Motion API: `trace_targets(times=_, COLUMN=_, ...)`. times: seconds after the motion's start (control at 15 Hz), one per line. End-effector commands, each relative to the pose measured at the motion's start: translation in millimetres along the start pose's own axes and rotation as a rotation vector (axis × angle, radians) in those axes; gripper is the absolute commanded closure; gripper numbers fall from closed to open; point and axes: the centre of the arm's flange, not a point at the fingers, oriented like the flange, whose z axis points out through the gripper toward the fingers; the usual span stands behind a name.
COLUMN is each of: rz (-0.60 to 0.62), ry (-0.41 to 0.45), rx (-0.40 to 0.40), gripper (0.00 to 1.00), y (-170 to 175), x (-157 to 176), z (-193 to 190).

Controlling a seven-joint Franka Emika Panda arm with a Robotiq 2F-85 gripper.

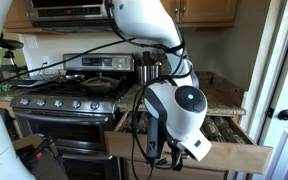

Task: Open the topmost drawer on the right

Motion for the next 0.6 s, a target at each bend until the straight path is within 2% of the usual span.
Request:
trace_targets(times=0.0, rz=0.013, ry=-0.050, rx=-0.001, gripper=0.00, y=-34, x=0, z=-52)
trace_targets(times=0.13, rz=0.024, ry=-0.053, rx=-0.002, gripper=0.00, y=-50, x=6, z=-65)
trace_targets(times=0.27, rz=0.055, ry=-0.008, rx=0.007, gripper=0.00, y=-70, x=12, z=-67)
trace_targets(times=0.53, rz=0.130, ry=0.021, rx=-0.026, gripper=0.00, y=-107, x=26, z=-44)
